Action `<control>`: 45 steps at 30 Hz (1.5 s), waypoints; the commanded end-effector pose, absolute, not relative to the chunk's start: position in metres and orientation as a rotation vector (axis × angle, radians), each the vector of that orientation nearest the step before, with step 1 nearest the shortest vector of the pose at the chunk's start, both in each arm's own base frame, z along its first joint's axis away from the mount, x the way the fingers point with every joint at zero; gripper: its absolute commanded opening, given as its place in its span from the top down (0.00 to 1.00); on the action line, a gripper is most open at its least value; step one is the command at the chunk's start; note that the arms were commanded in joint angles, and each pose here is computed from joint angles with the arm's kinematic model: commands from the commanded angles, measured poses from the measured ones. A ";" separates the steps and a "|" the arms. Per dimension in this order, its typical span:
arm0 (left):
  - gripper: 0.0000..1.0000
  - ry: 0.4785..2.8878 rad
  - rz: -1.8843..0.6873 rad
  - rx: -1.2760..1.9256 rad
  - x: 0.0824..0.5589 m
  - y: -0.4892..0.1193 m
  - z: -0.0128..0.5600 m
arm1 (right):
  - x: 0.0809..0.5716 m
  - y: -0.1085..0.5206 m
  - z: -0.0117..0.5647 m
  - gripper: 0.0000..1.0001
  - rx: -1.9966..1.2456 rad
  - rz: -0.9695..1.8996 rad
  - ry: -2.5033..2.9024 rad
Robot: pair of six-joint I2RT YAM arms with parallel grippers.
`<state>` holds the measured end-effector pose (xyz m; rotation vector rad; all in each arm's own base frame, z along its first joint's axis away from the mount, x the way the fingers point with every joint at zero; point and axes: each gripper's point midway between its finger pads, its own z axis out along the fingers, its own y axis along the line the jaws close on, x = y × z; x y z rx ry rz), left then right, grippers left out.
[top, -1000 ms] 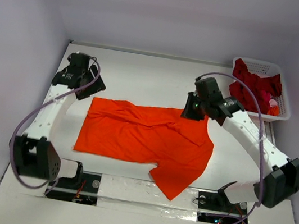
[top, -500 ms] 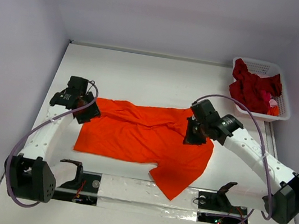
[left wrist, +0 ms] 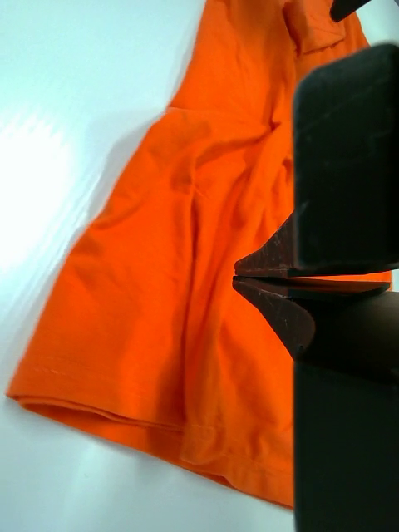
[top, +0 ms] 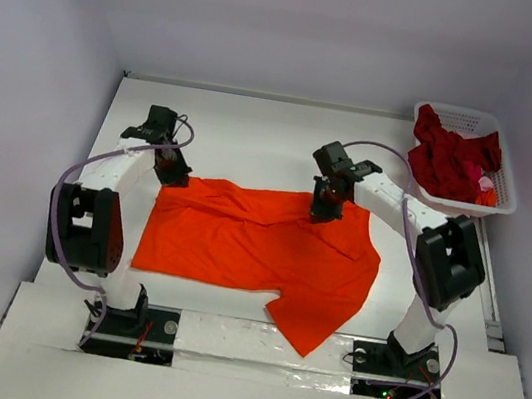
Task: Fold and stack the t-shirts
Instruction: Fold the tshirt
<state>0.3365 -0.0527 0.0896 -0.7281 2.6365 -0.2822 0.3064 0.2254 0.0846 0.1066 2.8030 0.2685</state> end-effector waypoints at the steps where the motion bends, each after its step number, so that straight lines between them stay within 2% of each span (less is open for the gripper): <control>1: 1.00 2.596 -0.321 -0.708 0.358 -0.058 0.096 | 0.334 0.224 0.088 1.00 0.163 0.310 2.755; 5: 1.00 2.643 -0.318 -0.714 0.364 -0.060 0.077 | 0.338 0.222 0.070 1.00 0.208 0.375 2.817; 14: 1.00 2.688 -0.297 -0.680 0.376 -0.067 0.067 | 0.359 0.225 0.078 1.00 0.229 0.422 2.802; 29: 1.00 2.811 -0.286 -0.635 0.365 -0.072 0.043 | 0.340 0.240 0.060 1.00 0.271 0.607 2.907; 39: 1.00 2.873 -0.258 -0.632 0.366 -0.075 0.021 | 0.364 0.204 0.045 1.00 0.409 0.562 2.937; 45: 1.00 2.886 -0.227 -0.620 0.370 -0.075 0.017 | 0.362 0.193 0.035 1.00 0.442 0.497 2.951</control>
